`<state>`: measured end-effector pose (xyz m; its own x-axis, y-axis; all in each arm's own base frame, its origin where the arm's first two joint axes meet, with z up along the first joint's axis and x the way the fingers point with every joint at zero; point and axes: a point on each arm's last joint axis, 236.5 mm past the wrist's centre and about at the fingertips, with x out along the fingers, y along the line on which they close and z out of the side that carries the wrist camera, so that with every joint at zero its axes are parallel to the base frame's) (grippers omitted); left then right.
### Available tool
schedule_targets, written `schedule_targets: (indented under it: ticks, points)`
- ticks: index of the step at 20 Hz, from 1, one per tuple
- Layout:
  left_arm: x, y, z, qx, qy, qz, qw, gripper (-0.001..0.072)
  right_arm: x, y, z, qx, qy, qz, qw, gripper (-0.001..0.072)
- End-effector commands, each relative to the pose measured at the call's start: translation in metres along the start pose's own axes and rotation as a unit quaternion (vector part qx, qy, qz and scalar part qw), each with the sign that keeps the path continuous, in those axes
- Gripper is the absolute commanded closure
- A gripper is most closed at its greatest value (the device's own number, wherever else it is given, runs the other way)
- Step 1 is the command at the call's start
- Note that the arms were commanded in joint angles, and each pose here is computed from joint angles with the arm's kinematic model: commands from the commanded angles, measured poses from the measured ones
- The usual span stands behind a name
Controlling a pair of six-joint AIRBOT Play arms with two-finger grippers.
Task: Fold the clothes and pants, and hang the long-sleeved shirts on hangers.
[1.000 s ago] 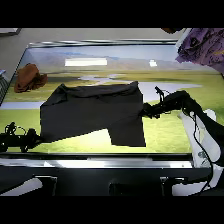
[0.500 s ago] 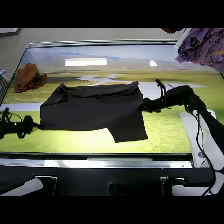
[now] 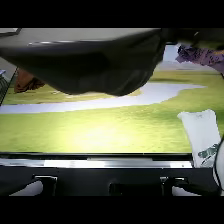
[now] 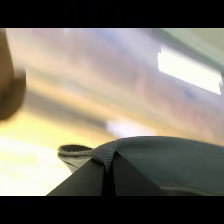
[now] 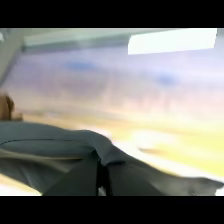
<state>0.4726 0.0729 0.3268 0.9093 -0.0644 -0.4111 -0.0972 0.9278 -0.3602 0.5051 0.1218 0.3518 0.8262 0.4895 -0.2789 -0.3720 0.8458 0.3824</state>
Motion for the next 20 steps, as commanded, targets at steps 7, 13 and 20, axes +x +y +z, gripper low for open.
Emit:
schedule_targets:
  ticks: [7, 13, 20]
  points:
    - [-0.223, -0.042, 0.042, 0.030, -0.149, 0.083, 0.985, 0.0694, -0.273, 0.137, 0.085, -0.105, -0.205, -0.023, 0.973, 0.0684]
    - [-0.214, -0.038, 0.027, 0.029, -0.114, 0.087, 0.989, 0.0694, -0.250, 0.113, 0.064, -0.057, -0.152, -0.045, 0.986, 0.0684]
    - [-0.008, 0.001, -0.095, 0.047, 0.148, 0.071, 0.985, 0.0694, -0.047, -0.024, -0.048, 0.065, 0.085, -0.102, 0.989, 0.0684]
